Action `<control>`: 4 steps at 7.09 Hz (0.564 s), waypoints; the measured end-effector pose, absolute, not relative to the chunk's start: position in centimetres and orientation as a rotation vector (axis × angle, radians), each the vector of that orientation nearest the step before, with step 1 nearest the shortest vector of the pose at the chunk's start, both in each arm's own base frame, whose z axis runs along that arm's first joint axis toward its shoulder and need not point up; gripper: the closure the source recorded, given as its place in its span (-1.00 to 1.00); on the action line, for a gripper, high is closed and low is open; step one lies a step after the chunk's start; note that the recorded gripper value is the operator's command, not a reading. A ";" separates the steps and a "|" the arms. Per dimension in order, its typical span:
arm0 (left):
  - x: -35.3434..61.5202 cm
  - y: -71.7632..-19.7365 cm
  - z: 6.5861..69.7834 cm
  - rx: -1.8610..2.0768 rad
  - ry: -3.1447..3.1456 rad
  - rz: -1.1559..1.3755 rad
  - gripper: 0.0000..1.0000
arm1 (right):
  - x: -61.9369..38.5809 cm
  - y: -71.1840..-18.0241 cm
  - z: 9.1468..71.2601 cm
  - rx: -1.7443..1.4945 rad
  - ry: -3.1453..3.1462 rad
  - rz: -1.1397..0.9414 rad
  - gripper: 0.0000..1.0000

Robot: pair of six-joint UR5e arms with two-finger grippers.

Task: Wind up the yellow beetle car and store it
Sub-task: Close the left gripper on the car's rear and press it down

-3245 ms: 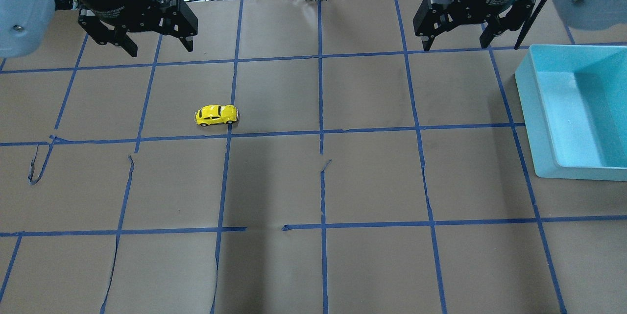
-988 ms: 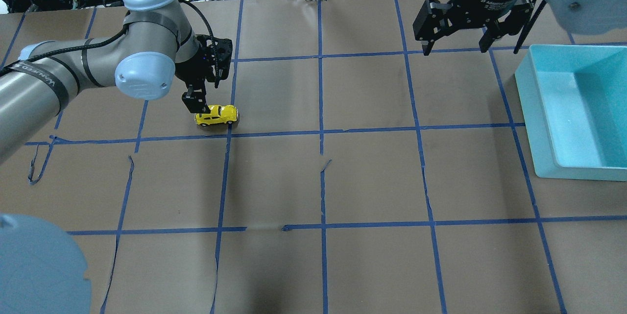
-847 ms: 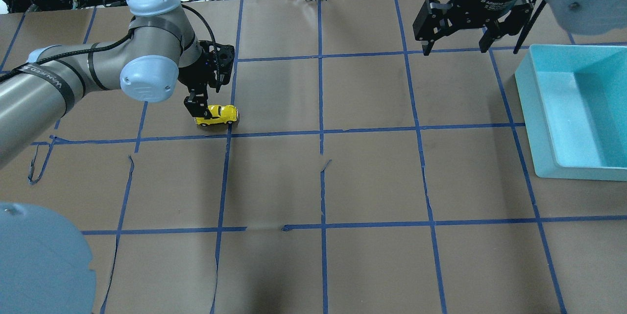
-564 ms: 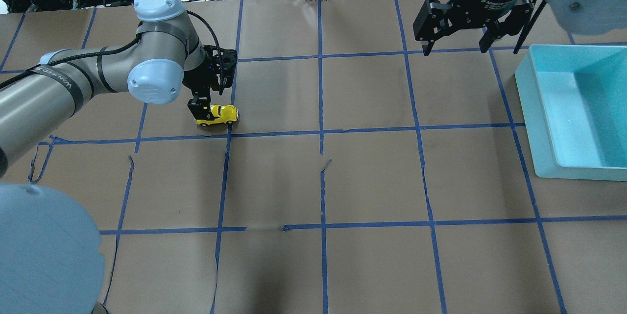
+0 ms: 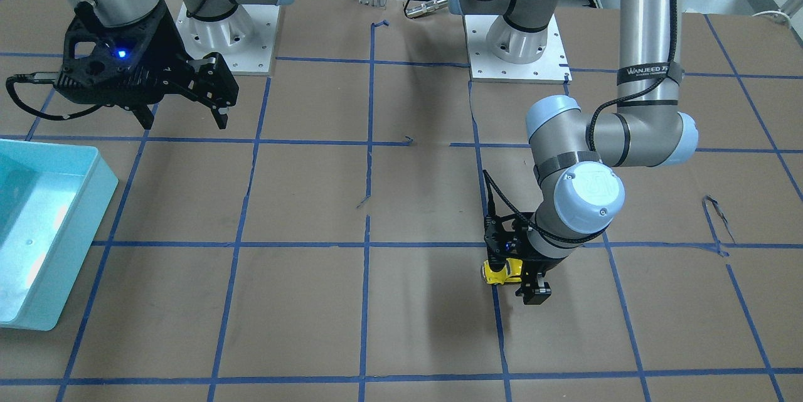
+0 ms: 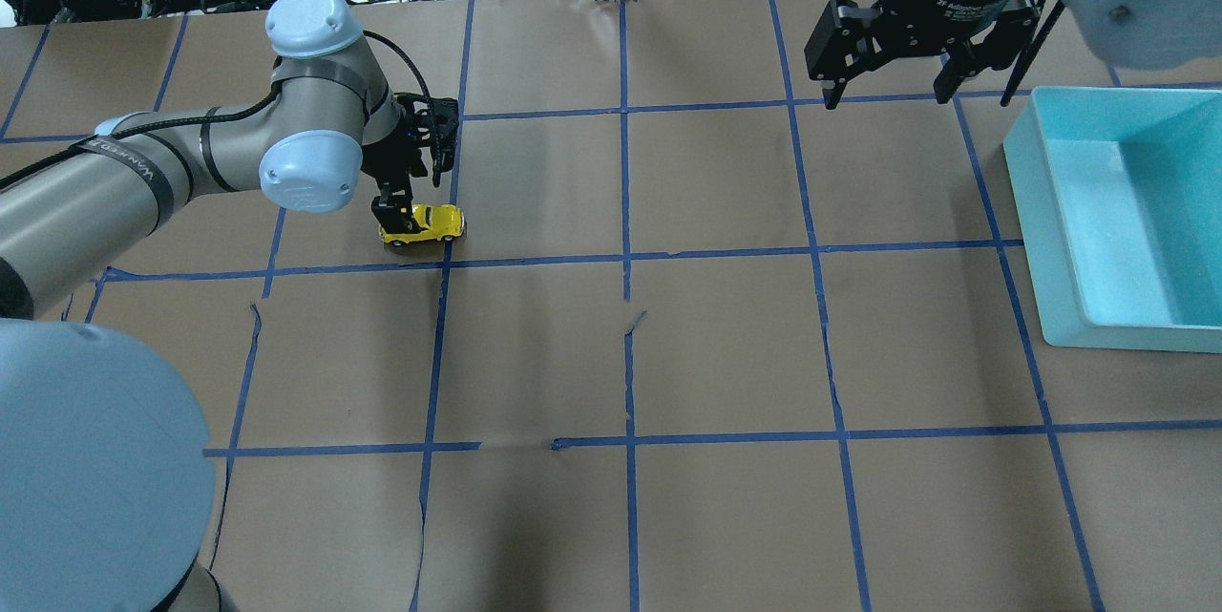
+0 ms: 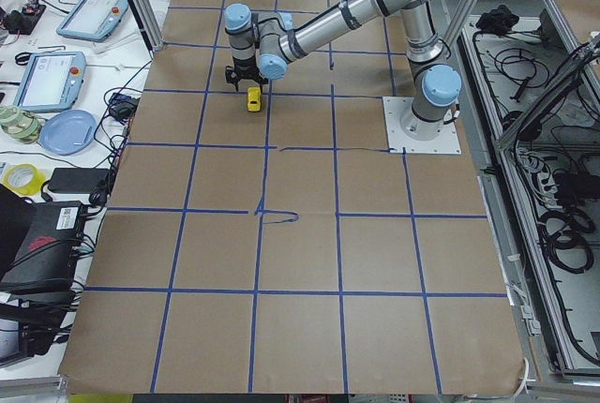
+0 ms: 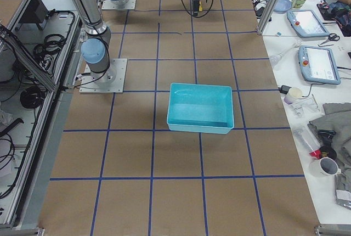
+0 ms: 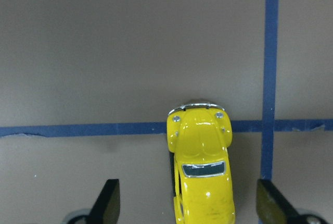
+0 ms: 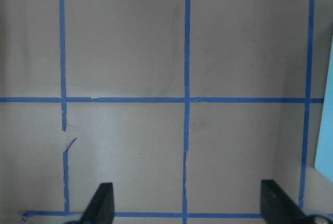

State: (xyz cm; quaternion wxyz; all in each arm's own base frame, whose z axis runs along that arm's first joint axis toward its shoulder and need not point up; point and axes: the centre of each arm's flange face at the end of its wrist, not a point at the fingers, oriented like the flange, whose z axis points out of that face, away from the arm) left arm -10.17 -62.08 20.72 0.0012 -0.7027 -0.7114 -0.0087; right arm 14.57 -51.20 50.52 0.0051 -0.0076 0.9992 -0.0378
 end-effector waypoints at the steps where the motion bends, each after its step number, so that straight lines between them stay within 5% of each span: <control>1: -9.7 -61.7 20.3 -2.191 -2.239 -0.035 -0.83 | 14.6 -51.2 50.5 -0.023 3.129 -0.118 -1.00; 4: -9.8 -61.2 20.4 -2.169 -2.251 -0.025 -0.82 | 14.6 -51.2 50.5 -0.023 3.129 -0.118 -1.00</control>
